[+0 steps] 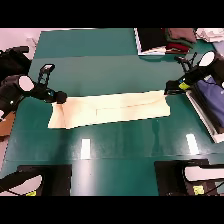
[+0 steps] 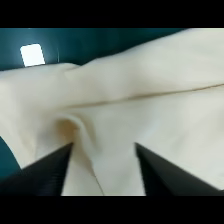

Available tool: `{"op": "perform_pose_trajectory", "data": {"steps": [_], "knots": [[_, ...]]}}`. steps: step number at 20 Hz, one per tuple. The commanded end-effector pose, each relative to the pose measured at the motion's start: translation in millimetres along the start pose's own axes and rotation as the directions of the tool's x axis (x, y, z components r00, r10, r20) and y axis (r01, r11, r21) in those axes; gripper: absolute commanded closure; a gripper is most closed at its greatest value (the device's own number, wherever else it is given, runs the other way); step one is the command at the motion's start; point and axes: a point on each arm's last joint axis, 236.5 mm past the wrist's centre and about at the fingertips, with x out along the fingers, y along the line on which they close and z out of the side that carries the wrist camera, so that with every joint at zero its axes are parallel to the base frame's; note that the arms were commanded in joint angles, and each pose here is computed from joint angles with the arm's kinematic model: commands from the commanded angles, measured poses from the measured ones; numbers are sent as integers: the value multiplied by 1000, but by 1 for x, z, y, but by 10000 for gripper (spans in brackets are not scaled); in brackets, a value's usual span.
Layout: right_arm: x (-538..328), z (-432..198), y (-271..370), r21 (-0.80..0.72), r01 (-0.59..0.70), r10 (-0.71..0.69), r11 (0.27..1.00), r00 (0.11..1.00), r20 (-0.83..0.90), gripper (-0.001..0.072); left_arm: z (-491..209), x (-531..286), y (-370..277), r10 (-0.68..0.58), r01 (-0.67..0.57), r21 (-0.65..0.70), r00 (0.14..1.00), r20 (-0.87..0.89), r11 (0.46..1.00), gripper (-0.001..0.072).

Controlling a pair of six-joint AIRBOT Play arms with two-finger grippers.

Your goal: Fold the shirts.

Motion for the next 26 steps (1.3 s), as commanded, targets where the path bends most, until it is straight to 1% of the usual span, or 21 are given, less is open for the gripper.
{"op": "perform_pose_trajectory", "data": {"steps": [1, 2, 3, 4, 5, 6, 7, 10, 12, 13, 15, 16, 17, 18, 19, 22, 26], "knots": [[-2, 19, 6, -9, -110, 110, 994, 993, 45, 317, 8, -3, -2, -4, 4, 4, 1000, -1, 1000, 120], [-5, 16, 2, -5, -131, 131, 991, 991, 40, 244, 9, -8, -3, -8, 8, 5, 1000, -7, 1000, 121], [-6, 10, -8, 20, -132, 131, 991, 991, 25, 167, 11, -11, -5, -12, 12, 4, 1000, -10, 1000, 170], [-4, 0, -18, 48, -139, 140, 989, 990, -2, 130, 10, -13, -7, -20, 20, 1, 1000, -19, 1000, 386], [1, -13, -29, 84, -147, 150, 986, 988, -32, 114, 9, -13, -10, -33, 33, -4, 999, -21, 999, 579], [7, -25, -39, 121, -153, 160, 981, 986, -54, 114, 10, -13, -14, -51, 51, -14, 999, -17, 999, 681], [14, -37, -47, 166, -163, 176, 973, 982, -70, 114, 13, -14, -20, -76, 76, -29, 997, -6, 997, 682], [41, -57, -47, 272, -296, 322, 916, 945, -57, 117, 29, -18, -48, -194, 199, -101, 979, 65, 975, 682], [61, -62, -36, 315, -367, 401, 875, 915, -48, 128, 42, -19, -58, -235, 250, -135, 965, 115, 959, 683], [69, -62, -25, 305, -408, 440, 861, 897, -41, 171, 44, -19, -62, -252, 269, -150, 960, 125, 951, 682], [83, -55, -8, 291, -434, 464, 853, 885, -38, 209, 43, -15, -70, -284, 301, -171, 952, 116, 938, 683], [88, -49, -2, 268, -431, 454, 862, 891, -27, 312, 41, -12, -75, -289, 303, -163, 952, 105, 939, 683], [91, -40, 4, 244, -429, 443, 870, 897, -4, 472, 38, -7, -83, -298, 308, -150, 951, 89, 940, 683], [90, -32, 8, 217, -416, 423, 883, 906, 14, 596, 36, -2, -95, -307, 315, -129, 948, 82, 940, 683], [83, -22, 12, 185, -411, 411, 893, 911, 38, 696, 37, 4, -108, -315, 324, -107, 945, 88, 940, 684], [33, 8, 34, 48, -414, 407, 909, 907, 107, 695, 40, 24, -152, -344, 349, -36, 934, 99, 936, 684], [-61, 36, 91, -130, -391, 411, 911, 882, 231, 695, 33, 66, -211, -384, 383, 44, 923, 10, 923, 684]]}}
